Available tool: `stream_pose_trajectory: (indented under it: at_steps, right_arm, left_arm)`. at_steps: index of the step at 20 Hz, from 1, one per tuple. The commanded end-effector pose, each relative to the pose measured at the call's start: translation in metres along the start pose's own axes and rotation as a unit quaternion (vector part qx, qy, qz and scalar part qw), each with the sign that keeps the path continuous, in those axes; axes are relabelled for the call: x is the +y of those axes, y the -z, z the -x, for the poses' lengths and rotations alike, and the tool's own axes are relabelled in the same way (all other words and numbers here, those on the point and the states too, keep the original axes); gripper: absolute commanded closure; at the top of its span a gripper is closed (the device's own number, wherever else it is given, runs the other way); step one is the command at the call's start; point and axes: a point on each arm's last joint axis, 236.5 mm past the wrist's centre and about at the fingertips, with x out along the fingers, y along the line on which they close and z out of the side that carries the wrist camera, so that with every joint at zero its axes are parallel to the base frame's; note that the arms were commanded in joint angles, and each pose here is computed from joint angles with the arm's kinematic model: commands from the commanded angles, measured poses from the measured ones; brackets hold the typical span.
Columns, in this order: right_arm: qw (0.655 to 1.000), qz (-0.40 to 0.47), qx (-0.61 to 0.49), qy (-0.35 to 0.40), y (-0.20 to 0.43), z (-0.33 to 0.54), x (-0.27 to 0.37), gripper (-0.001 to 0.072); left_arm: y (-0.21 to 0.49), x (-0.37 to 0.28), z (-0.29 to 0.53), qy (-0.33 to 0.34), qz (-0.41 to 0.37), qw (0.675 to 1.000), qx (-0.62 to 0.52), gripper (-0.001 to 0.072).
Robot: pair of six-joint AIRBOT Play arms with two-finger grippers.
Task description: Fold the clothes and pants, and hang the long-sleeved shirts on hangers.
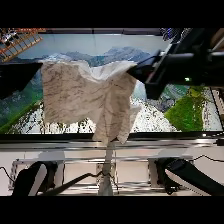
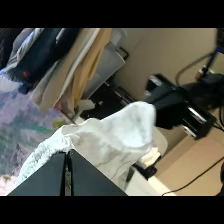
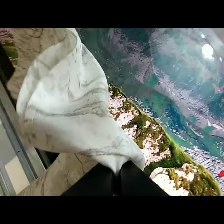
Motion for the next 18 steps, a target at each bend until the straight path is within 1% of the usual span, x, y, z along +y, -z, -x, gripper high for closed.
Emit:
stream_pose_trajectory:
  at_steps: [1,3,4,6,7,8,10,12,13,14,15,18]
  right_arm:
    - [0.995,-0.058,0.070,-0.036,0.030,-0.084,-0.037,0.0699]
    - [0.984,-0.106,0.133,-0.050,0.075,-0.151,-0.069,0.0695]
    - [0.978,-0.130,0.153,-0.049,0.096,-0.181,-0.087,0.0633]
    - [0.969,-0.180,0.165,-0.030,0.131,-0.231,-0.124,0.0371]
    - [0.965,-0.200,0.167,-0.019,0.143,-0.243,-0.140,0.0326]
    - [0.961,-0.218,0.169,-0.010,0.153,-0.248,-0.152,0.0300]
    - [0.955,-0.239,0.176,-0.002,0.163,-0.234,-0.171,0.0290]
    - [0.934,-0.287,0.214,-0.010,0.187,-0.206,-0.181,0.0292]
    - [0.920,-0.311,0.237,-0.023,0.205,-0.193,-0.181,0.0292]
    - [0.905,-0.337,0.255,-0.043,0.221,-0.185,-0.174,0.0298]
    - [0.888,-0.367,0.270,-0.065,0.237,-0.180,-0.161,0.0338]
    - [0.842,-0.439,0.292,-0.116,0.276,-0.182,-0.123,0.0343]
  left_arm:
    - [0.026,0.062,0.000,-0.088,0.022,0.994,0.056,0.0701]
    - [0.064,0.134,-0.002,-0.158,0.071,0.980,0.100,0.0700]
    - [0.084,0.168,-0.001,-0.186,0.101,0.971,0.114,0.0700]
    - [0.128,0.231,0.002,-0.228,0.154,0.952,0.136,0.0700]
    - [0.147,0.255,0.001,-0.236,0.177,0.944,0.149,0.0700]
    - [0.164,0.272,-0.002,-0.234,0.200,0.938,0.161,0.0699]
    - [0.190,0.295,-0.008,-0.222,0.241,0.929,0.169,0.0699]
    - [0.201,0.305,-0.010,-0.218,0.263,0.924,0.170,0.0699]
    - [0.202,0.306,-0.010,-0.218,0.262,0.925,0.170,0.0699]
    - [0.199,0.306,-0.009,-0.218,0.255,0.927,0.168,0.0699]
    - [0.196,0.305,-0.008,-0.219,0.253,0.928,0.165,0.0699]
    - [0.188,0.303,-0.005,-0.222,0.245,0.931,0.157,0.0699]
